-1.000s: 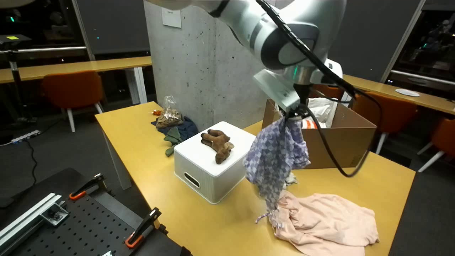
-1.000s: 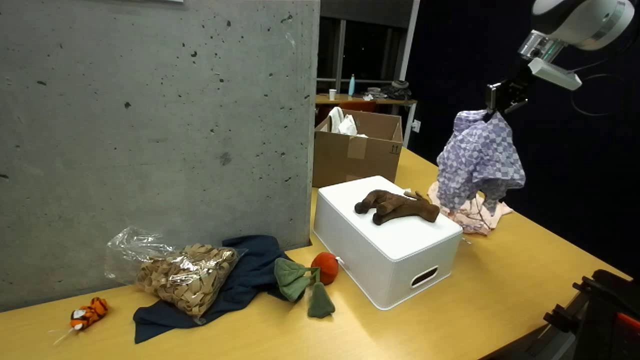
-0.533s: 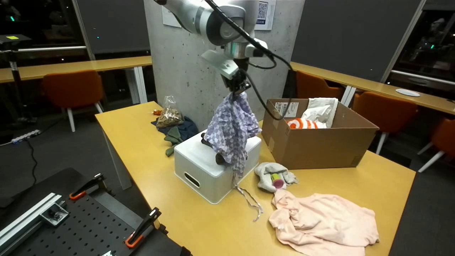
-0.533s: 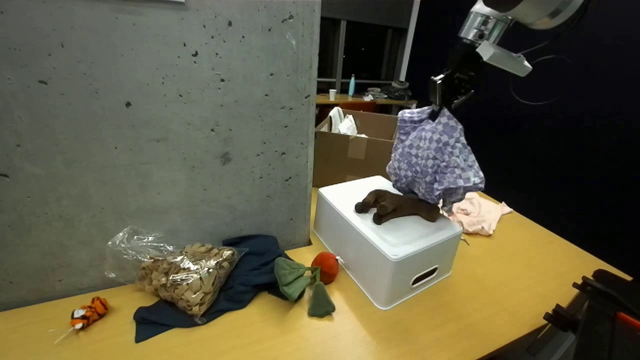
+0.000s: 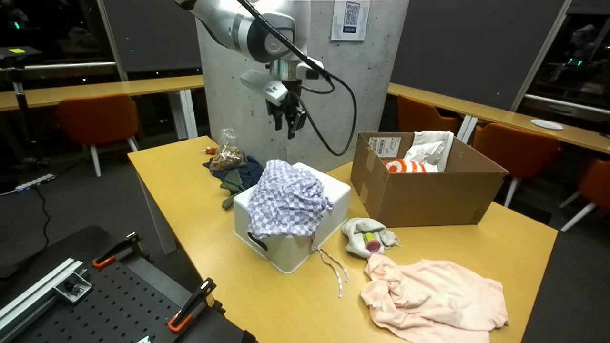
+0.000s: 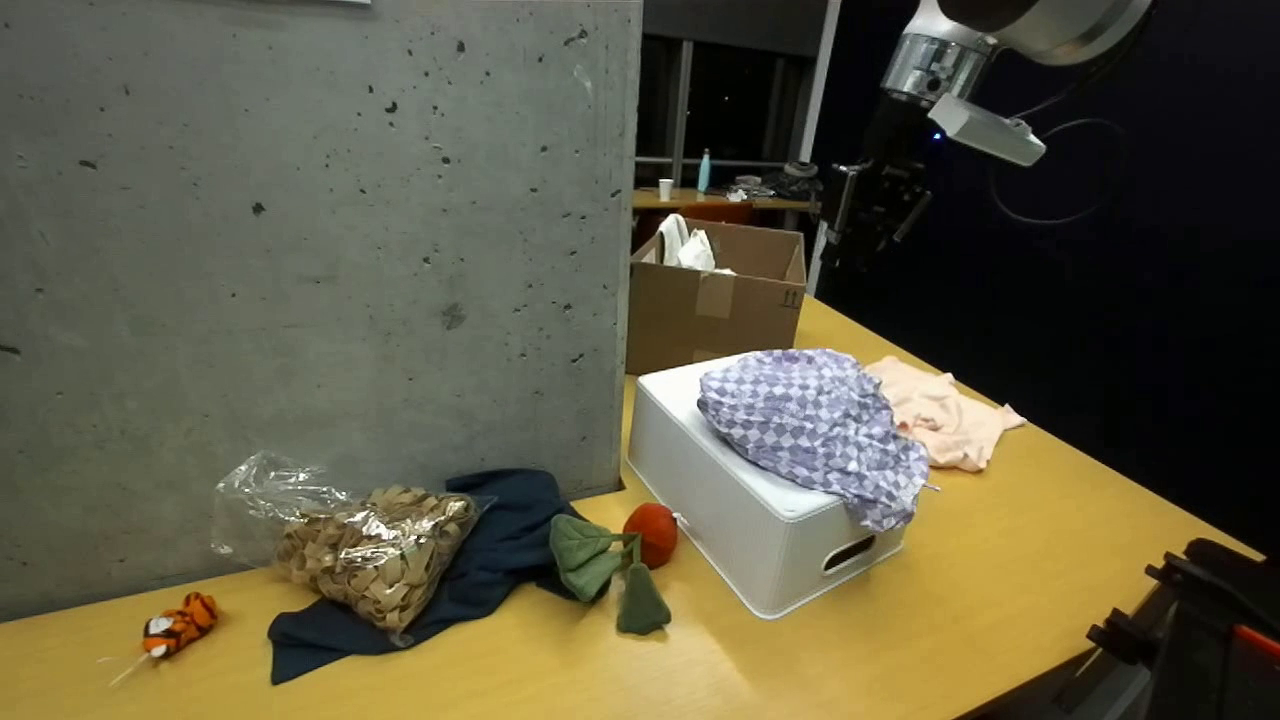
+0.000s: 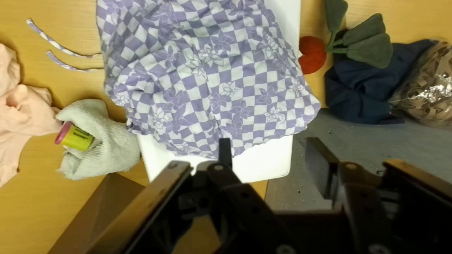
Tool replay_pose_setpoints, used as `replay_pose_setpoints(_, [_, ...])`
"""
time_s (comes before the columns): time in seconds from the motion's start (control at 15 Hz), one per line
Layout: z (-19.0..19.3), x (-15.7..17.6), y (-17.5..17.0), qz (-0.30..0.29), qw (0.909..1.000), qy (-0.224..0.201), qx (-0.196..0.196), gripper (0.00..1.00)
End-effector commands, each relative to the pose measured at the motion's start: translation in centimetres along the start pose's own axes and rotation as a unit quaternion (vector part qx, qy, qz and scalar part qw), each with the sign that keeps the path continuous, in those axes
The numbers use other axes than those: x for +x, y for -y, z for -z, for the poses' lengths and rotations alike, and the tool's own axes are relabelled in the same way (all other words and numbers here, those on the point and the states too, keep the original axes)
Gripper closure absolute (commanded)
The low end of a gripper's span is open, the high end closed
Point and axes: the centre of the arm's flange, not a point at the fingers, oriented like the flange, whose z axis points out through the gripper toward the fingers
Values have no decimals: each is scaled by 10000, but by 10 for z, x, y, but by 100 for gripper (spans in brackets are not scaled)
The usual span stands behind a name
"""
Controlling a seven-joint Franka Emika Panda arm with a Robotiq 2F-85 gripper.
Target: Cover the moose toy with the purple cloth, then lift it and put it on the basket
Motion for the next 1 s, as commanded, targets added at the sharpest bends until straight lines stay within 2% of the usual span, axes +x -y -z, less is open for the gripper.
replay_pose_setpoints(0.0, [28,-20,-60,-242,9996,80,-128,12])
replay_pose_setpoints(0.13, [31,-24,-102,-448,9988,92,-154,0])
replay_pose_setpoints(0.33, [26,-41,-140,-603,9979,168,-150,0])
replay_pose_setpoints(0.47, [17,-57,-150,-599,9978,238,-168,0])
replay_pose_setpoints(0.67, [9,-89,-147,-469,9975,507,-180,0])
replay_pose_setpoints(0.93, [-1,-109,-145,-394,9965,718,-155,0])
